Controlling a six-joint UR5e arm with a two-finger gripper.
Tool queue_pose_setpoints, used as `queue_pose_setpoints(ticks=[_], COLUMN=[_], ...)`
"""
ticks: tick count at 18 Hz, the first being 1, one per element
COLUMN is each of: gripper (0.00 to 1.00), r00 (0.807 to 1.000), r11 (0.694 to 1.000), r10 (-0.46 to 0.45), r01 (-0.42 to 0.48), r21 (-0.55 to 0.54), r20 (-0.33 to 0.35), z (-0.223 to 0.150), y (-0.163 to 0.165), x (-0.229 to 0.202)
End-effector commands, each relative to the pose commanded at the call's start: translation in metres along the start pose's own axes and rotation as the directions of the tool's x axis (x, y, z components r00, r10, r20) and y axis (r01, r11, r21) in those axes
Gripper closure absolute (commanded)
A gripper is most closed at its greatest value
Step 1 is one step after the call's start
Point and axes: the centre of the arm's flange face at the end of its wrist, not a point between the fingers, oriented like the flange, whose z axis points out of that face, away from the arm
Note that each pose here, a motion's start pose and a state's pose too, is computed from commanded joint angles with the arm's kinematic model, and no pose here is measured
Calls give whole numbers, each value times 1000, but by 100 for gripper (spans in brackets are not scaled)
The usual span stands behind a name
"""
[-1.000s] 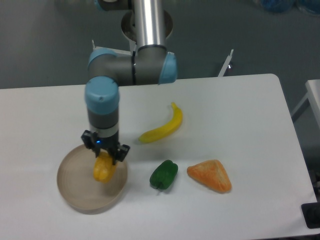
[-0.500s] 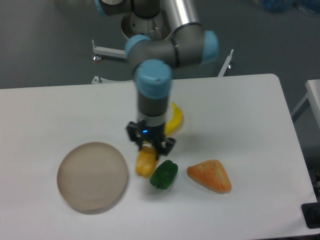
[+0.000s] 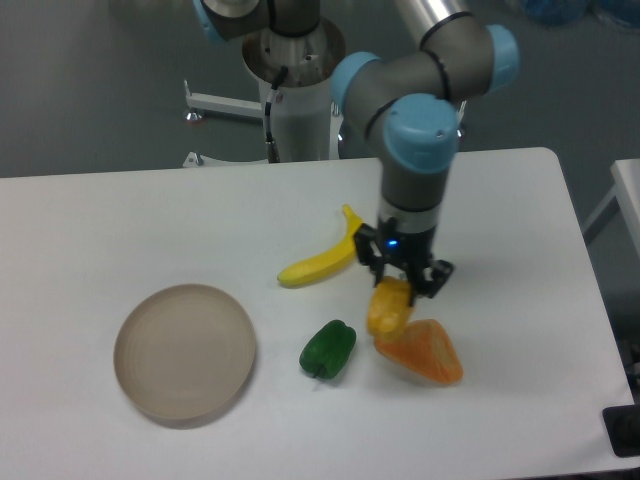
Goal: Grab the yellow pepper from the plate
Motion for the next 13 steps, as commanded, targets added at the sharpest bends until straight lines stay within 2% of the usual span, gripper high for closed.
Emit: queue_pose_setpoints(ticks=[13], gripper=[48], r00=[1000], r11=[1000], r10=[6], r01=[-6], r21=[-5], r20=[4], z=[8], y=[-3], x=[-8])
